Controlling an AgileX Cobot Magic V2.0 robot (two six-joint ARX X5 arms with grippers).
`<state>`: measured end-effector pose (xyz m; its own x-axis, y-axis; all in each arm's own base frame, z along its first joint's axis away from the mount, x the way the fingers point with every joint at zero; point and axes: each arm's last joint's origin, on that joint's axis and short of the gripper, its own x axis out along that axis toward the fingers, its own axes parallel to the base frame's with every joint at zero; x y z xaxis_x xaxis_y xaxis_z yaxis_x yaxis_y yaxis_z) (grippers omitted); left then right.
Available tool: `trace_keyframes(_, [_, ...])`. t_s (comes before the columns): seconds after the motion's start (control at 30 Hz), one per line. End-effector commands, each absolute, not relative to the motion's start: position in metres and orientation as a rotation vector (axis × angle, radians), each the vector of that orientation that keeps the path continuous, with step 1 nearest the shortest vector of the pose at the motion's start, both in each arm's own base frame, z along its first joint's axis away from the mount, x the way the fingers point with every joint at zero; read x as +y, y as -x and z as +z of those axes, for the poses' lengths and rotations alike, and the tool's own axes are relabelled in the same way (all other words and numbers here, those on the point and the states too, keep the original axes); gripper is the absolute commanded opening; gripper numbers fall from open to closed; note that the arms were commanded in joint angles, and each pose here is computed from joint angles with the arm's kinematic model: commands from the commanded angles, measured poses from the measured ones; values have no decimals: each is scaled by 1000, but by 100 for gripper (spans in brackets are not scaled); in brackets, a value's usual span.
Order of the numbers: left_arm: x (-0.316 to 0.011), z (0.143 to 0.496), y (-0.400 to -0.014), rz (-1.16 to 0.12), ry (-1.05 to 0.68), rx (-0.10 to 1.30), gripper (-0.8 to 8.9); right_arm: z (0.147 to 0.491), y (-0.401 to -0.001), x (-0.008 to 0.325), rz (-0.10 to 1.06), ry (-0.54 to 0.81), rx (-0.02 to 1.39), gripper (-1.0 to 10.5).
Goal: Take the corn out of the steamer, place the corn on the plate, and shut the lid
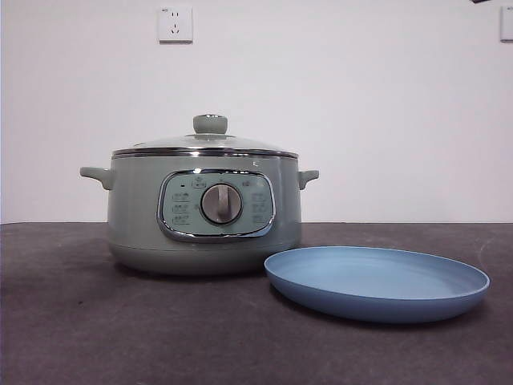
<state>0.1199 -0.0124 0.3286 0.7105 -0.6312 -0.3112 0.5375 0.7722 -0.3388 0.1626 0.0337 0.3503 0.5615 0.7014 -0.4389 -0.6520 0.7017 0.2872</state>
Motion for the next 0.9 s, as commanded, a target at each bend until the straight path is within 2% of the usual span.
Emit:
trace_keyframes(0.03, [-12,333,-120,-661,206,386,492,351,-163,34,801,-95,555,549])
trace_keyframes(0.23, [-14,342,-138,-682,195,307,492,351,-163,34,799,-102,558,549])
trace_keyframes(0.43, [-26,356,-175,-705,170,303,492,351,-163,34,798,-102,559,549])
trace_keyframes(0.7, [-60,380,-238,-732,82,289,491,351,-163,34,795,-101,559,549])
trace_keyframes(0.9, [-93,371,-286,-747,29,339,491,351,-163,34,795,-101,559,549])
